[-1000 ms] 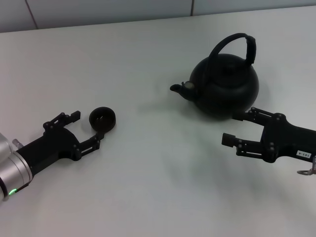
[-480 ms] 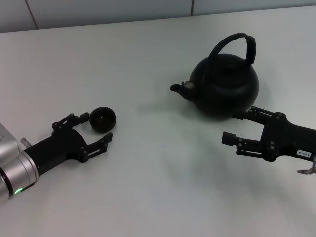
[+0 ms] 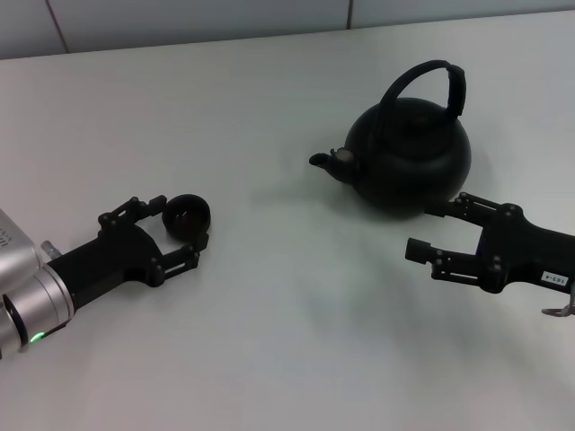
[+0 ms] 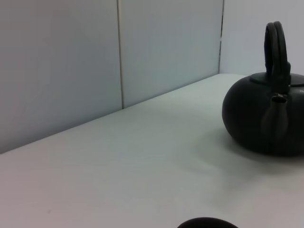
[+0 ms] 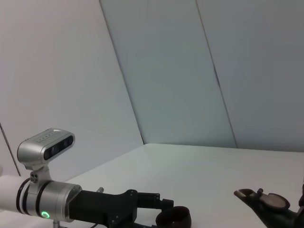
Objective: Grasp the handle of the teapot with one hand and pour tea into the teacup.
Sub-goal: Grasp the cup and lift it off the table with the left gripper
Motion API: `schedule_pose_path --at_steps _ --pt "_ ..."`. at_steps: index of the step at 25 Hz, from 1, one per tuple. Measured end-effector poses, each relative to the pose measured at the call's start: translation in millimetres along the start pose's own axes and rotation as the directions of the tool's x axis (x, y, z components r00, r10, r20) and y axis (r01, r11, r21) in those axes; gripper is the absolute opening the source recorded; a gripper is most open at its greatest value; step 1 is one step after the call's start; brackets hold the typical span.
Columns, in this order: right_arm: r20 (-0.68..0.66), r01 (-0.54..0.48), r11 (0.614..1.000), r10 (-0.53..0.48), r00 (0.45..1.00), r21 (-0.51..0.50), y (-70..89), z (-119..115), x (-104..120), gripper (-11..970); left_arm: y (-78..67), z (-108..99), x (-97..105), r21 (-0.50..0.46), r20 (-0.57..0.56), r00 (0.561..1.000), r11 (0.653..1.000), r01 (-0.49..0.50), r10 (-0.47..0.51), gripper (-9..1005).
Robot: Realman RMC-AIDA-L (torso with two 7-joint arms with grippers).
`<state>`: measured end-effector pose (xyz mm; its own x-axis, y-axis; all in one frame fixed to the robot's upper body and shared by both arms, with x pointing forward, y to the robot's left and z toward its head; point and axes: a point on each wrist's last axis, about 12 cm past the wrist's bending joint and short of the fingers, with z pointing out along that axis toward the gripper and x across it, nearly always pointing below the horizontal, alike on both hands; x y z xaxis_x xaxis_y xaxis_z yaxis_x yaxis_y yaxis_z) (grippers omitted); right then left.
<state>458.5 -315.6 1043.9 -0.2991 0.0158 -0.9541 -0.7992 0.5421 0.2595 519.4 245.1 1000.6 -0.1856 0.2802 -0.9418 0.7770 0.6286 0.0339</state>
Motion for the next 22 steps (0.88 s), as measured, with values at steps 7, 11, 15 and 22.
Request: schedule_pose_path --at_steps 7,11,15,22 --pt "0.006 -0.001 1.000 0.001 1.000 -0.001 0.7 -0.8 -0.1 823 0.4 0.9 -0.7 0.001 -0.001 1.000 1.000 -0.003 0.003 832" --pt "0.006 -0.002 1.000 0.002 1.000 -0.001 0.9 -1.1 0.1 824 0.4 1.2 -0.9 0.003 -0.002 1.000 1.000 -0.004 0.004 831" --pt "0.007 -0.002 1.000 0.002 1.000 -0.002 0.9 -0.9 -0.1 824 -0.1 2.0 -1.1 0.009 -0.005 1.000 1.000 -0.008 0.008 831" --pt "0.008 0.000 1.000 0.000 1.000 -0.004 1.3 -1.7 -0.6 824 -1.1 2.5 -0.8 0.016 -0.009 1.000 1.000 -0.009 0.009 830"
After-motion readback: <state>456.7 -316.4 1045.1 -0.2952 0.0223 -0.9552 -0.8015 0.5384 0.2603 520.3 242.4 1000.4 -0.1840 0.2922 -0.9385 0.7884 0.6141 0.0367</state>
